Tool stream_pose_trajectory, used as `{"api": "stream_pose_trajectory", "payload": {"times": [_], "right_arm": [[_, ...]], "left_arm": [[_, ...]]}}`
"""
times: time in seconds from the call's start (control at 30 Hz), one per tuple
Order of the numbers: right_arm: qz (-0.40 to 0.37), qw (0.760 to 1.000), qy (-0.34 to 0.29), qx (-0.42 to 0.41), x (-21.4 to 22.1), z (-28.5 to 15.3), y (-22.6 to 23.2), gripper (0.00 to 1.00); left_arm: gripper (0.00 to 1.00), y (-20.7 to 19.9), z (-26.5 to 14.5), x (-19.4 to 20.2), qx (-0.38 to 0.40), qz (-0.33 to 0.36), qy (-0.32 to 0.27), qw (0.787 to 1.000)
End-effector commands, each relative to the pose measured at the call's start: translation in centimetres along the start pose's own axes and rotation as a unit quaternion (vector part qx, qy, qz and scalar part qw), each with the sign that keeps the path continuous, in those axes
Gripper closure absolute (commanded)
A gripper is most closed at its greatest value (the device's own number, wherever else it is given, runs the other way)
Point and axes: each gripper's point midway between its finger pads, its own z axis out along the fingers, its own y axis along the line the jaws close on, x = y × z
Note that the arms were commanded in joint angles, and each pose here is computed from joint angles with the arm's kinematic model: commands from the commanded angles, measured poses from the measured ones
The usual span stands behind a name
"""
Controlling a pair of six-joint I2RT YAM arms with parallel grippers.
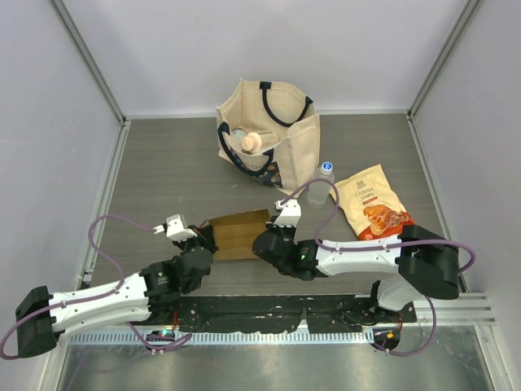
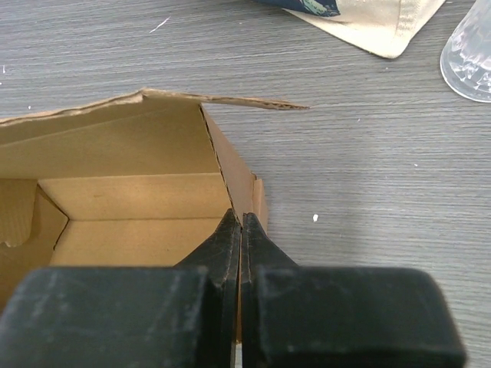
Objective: Fold the paper box
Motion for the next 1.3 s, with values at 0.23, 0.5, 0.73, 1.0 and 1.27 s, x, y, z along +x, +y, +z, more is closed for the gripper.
{"api": "stream_pose_trajectory", "payload": {"times": [0.23, 0.5, 0.73, 1.0, 1.27], "right_arm": [[-0.029, 1.0, -0.009, -0.008, 1.4, -1.9, -2.2, 0.98], [0.071, 0.997, -0.02, -0.017, 0.6, -2.5, -1.5, 0.99], [0.054, 0.996, -0.071, 0.019, -4.3, -1.6, 0.3, 0.99], [0.015, 0.994, -0.096, 0.051, -5.6, -0.3, -0.4, 0.99], [-0.024, 0.998, -0.055, -0.026, -2.1, -1.5, -2.8, 0.75]], "left_arm": [[1.0, 1.8, -0.2, 1.0, 0.002, 0.043, -0.01, 0.999], [1.0, 1.2, -0.2, 1.1, 0.027, 0.03, -0.017, 0.999], [1.0, -0.6, 0.2, -0.4, 0.019, 0.003, -0.043, 0.999], [1.0, -2.7, 1.1, -0.6, 0.02, 0.002, -0.062, 0.998], [1.0, -2.4, 1.2, 0.5, 0.021, 0.036, -0.047, 0.998]]}}
